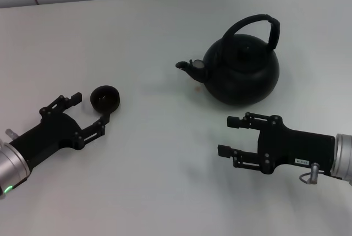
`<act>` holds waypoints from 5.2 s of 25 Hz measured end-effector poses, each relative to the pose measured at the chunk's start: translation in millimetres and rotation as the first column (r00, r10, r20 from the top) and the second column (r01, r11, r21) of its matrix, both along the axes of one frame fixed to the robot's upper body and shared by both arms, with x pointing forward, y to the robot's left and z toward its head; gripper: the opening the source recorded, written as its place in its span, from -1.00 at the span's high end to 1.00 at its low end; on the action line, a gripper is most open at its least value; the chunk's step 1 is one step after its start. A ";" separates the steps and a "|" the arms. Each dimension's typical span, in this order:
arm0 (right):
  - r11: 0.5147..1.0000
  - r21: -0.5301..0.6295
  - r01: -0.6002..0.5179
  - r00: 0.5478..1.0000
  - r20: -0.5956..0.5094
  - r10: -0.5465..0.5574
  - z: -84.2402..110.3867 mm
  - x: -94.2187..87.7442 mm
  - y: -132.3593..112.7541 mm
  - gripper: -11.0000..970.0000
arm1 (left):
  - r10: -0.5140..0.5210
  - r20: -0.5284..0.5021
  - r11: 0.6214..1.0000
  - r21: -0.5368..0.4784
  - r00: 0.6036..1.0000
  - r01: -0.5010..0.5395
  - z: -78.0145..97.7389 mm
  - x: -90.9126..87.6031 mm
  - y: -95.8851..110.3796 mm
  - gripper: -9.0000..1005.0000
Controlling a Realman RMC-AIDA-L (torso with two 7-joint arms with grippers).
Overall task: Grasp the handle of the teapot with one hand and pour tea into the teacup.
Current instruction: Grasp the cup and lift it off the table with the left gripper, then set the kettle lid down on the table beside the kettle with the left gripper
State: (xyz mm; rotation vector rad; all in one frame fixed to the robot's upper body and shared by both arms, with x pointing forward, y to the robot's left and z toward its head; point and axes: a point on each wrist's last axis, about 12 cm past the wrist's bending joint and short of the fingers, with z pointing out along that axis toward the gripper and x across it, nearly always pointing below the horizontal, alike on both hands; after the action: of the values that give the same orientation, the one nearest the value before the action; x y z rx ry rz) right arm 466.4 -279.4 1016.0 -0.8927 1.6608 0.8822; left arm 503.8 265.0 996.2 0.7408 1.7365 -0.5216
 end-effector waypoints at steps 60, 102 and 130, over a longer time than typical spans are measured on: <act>1.000 0.010 0.004 1.000 0.006 -0.004 1.3 0.6 0.1 -0.43 | -0.007 -0.007 0.997 0.081 1.000 0.008 1.4 28.5 -26.4 -0.60; 1.000 0.023 0.014 1.000 -0.005 -0.014 -1.0 -4.6 -0.5 -0.43 | -0.219 0.019 0.974 0.065 0.975 0.218 19.8 44.9 -80.1 -0.37; 1.000 0.024 0.013 1.000 -0.006 -0.013 -1.0 -4.6 -0.2 -0.43 | -0.173 -0.017 0.981 0.091 0.985 0.173 6.9 35.1 -84.9 -0.38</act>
State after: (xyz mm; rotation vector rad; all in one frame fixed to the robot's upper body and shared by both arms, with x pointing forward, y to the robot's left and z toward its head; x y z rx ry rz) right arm 461.8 -279.6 1015.1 -0.8631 1.6559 0.8943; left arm 538.9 180.1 1003.1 0.9624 1.7221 -0.5664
